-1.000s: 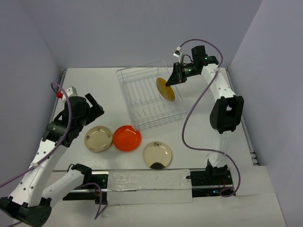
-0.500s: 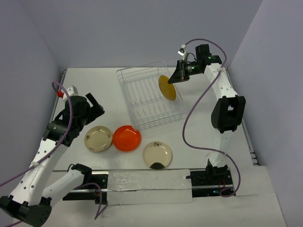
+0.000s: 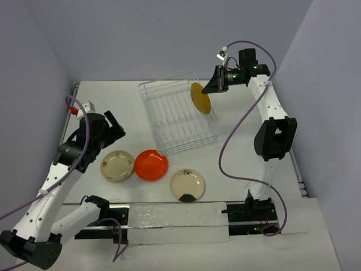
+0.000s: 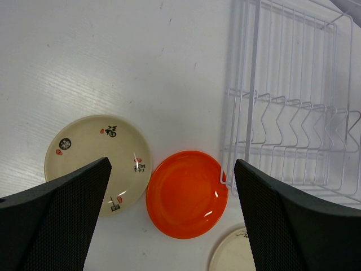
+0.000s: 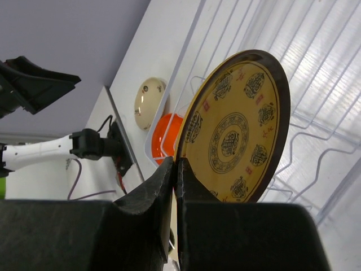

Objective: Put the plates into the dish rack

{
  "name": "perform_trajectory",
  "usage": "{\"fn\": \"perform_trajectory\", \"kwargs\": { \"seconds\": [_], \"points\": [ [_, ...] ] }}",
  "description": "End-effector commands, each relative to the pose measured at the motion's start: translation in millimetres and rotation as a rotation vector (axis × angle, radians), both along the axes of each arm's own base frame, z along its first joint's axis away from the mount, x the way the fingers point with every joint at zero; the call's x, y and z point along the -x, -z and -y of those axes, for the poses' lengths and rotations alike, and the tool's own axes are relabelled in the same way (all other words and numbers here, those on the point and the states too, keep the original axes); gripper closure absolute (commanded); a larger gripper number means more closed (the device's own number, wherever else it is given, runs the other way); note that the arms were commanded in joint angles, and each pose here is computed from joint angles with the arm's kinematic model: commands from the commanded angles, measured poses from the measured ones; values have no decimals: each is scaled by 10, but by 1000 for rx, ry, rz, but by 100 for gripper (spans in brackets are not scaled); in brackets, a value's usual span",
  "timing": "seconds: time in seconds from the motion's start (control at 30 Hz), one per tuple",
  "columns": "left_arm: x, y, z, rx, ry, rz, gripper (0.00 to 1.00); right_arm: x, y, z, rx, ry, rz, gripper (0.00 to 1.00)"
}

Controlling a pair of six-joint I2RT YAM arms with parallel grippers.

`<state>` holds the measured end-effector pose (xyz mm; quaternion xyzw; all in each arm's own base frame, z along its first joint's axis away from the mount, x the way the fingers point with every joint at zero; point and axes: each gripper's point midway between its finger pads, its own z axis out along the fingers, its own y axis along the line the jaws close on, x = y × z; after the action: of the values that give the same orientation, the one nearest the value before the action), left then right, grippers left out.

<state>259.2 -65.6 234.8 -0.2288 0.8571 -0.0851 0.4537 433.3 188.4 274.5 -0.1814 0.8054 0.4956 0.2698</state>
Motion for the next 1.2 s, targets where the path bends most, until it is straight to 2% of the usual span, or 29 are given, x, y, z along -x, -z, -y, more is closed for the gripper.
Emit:
{"fn": "perform_trajectory", "kwargs": {
  "seconds": [0.0, 0.27, 0.57, 0.77, 0.93, 1.17],
  "points": [
    [-77, -239, 14, 22, 2, 73, 1, -92, 13, 90, 9, 31, 25, 100],
    [-72, -209, 15, 19, 3, 61, 0, -158, 340, 158, 18, 48, -57, 100],
    [-87, -175, 35, 24, 8, 58, 1, -76, 433, 142, 2, 28, -83, 100],
    [-78, -133, 29, 17, 7, 43, 1, -171, 722, 231, 80, 92, -121, 100],
    [-55, -157, -35, -1, -17, 45, 1, -138, 887, 255, 113, 72, -108, 100],
    [-62, -199, -50, 0, -28, 53, 1, -23, 879, 289, 156, 60, -56, 72]
  ]
}}
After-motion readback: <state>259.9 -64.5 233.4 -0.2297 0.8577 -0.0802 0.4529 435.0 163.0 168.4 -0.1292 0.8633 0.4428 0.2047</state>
